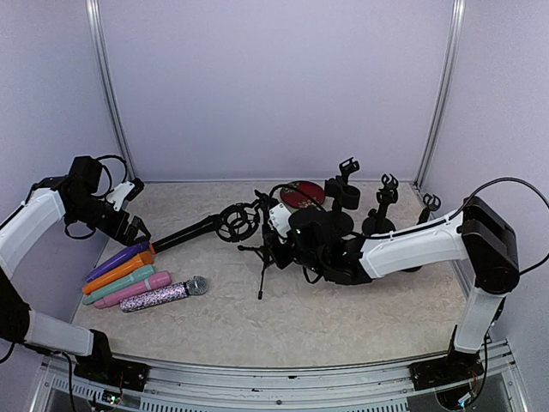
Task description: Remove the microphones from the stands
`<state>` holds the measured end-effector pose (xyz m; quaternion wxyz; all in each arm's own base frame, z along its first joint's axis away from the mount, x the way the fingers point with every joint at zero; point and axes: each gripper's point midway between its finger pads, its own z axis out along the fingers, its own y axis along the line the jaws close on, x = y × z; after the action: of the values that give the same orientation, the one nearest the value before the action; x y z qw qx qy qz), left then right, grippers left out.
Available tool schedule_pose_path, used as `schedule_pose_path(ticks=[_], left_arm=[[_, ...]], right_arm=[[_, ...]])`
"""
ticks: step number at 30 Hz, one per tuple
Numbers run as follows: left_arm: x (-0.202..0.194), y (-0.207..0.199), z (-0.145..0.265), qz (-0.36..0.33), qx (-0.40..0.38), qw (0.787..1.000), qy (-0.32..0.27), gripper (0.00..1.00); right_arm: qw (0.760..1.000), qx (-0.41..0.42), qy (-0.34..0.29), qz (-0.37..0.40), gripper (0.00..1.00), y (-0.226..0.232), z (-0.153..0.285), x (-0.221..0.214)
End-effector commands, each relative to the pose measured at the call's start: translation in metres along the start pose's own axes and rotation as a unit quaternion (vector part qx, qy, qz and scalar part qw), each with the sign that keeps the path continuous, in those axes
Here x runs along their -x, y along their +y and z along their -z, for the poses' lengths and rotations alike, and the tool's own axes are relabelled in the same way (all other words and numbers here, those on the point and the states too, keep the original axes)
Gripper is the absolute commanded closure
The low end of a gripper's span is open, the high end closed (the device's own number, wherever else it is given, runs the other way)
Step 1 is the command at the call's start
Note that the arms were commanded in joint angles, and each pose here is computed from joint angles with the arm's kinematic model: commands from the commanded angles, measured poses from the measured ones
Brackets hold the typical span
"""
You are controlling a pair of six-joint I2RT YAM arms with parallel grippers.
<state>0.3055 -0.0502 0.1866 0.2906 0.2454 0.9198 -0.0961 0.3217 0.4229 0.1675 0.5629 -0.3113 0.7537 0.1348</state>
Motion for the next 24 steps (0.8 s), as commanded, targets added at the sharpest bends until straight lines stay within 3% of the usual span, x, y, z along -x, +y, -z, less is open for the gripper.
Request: schedule_pose_path(ticks=[1, 4, 12, 24], left_arm=[[0.003, -0.001, 0.004, 0.000, -0.003, 1.000, -0.006, 0.01], [0.001, -0.001, 0.003, 0.001, -0.003, 1.000, -0.004, 0.01], [0.002, -0.001, 0.005, -0.004, 0.000, 1.000, -0.008, 0.01], [-0.002, -0.004, 0.005, -0.004, -0.002, 1.000, -0.009, 0.01]], right_arm=[[0.999, 0.018, -0.035, -0.021, 0.47, -0.001, 0.021, 0.039], [0.996, 0.046, -0.051, -0.064, 0.37, -0.003, 0.030, 0.051], [0.983, 0.067, -0.030, -0.166, 0.36, -0.024, 0.038, 0.035], [0.984, 0.067, 0.049, -0.161, 0.37, 0.002, 0.011, -0.041]])
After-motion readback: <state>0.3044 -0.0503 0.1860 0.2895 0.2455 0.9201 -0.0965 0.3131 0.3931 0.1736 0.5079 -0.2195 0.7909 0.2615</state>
